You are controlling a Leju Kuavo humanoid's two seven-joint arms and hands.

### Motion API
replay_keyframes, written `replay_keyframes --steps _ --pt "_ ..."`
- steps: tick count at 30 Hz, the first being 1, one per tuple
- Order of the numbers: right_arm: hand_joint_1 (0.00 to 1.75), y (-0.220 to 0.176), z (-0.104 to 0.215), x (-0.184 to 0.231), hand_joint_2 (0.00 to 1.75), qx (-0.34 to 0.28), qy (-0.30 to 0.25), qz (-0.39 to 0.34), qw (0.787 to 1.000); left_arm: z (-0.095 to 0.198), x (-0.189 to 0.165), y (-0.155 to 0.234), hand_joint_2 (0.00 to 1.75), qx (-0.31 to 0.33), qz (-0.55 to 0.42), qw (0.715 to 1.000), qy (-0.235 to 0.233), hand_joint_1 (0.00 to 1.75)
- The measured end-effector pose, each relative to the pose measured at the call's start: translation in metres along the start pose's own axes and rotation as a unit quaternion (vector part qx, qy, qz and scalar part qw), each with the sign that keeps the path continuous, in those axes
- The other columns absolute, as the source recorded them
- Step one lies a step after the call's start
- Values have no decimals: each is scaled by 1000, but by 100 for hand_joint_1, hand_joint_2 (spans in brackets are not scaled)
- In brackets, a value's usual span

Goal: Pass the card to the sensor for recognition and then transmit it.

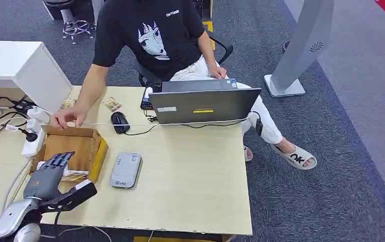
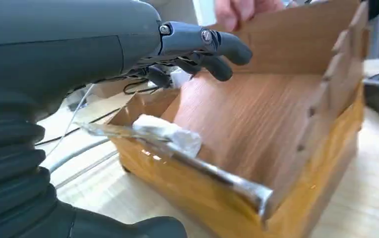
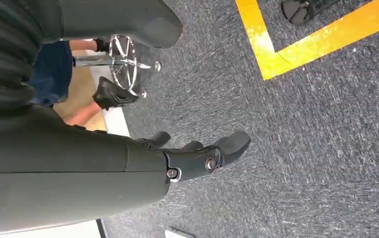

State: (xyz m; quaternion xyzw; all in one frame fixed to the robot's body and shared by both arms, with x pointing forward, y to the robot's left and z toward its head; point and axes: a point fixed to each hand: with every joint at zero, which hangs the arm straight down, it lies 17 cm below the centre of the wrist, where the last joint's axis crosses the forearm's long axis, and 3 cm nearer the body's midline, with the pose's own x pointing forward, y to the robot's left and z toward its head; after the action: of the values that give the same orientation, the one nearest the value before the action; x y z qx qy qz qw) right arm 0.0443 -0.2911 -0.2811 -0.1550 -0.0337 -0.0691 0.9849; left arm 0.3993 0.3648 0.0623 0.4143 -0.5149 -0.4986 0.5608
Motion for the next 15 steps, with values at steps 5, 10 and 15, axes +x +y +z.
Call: replay_keyframes --steps 5,10,15 --pt "0 1 0 0 175 3 -1 1 1000 -4 10 10 175 11 4 1000 -13 21" --pt "0 1 0 0 175 3 0 0 1000 -5 16 12 175 14 5 1000 -19 23" --pt "0 1 0 0 175 3 -1 -1 1000 -6 18 14 175 16 6 1000 -22 56"
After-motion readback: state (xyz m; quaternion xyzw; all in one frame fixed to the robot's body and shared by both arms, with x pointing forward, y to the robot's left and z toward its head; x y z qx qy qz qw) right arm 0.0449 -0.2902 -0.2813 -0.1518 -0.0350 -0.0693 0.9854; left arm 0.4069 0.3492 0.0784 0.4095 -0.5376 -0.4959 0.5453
